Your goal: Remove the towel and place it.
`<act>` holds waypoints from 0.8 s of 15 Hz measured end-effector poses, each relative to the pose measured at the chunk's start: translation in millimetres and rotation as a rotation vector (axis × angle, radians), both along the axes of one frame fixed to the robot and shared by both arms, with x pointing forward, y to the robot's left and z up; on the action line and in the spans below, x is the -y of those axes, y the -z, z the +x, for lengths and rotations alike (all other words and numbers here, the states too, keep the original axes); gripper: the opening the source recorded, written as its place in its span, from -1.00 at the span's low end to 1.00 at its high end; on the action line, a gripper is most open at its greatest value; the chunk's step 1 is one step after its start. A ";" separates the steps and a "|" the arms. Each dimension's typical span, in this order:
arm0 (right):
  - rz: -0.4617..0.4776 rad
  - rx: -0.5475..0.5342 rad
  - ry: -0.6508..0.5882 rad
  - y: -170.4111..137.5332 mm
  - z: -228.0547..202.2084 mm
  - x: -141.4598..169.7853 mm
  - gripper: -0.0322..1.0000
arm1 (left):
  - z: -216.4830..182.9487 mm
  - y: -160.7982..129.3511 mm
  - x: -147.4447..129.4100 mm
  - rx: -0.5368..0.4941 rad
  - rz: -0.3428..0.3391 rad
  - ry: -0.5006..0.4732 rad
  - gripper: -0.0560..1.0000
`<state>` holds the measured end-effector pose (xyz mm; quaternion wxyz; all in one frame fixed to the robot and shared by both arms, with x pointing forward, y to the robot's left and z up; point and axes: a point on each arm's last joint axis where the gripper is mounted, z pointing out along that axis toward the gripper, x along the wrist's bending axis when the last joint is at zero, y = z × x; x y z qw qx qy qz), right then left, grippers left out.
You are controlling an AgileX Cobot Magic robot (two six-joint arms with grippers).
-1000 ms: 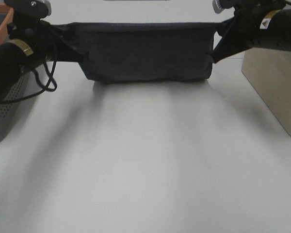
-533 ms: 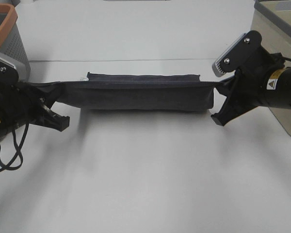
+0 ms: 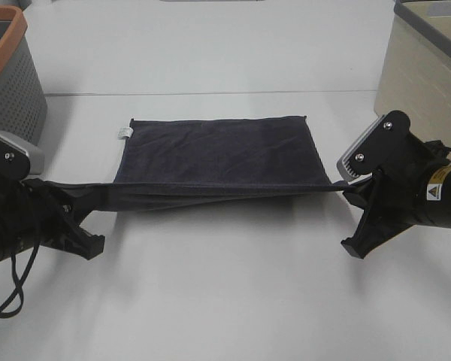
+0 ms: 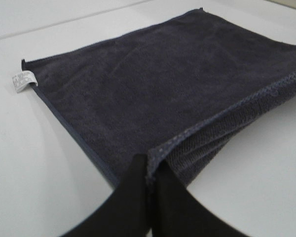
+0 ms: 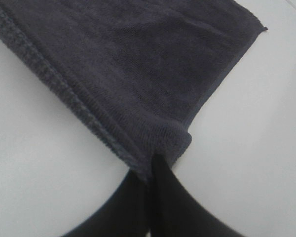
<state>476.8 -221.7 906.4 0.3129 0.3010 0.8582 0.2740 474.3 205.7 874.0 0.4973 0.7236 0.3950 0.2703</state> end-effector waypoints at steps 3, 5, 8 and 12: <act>-0.023 -0.067 -0.035 17.4 -4.8 -0.8 -0.90 | -7.7 6.5 -2.5 -0.059 0.029 0.003 -0.85; -0.016 -0.152 -0.008 33.1 -8.1 0.8 -0.86 | -9.1 10.0 -5.5 -0.098 0.037 -0.023 -0.64; -0.029 -0.180 -0.027 37.3 -9.8 1.5 -0.18 | -8.9 11.6 -8.4 -0.122 0.034 -0.051 -0.16; -0.028 -0.197 -0.023 38.2 -10.8 1.7 0.47 | -13.3 19.7 -10.7 -0.232 0.055 -0.064 0.29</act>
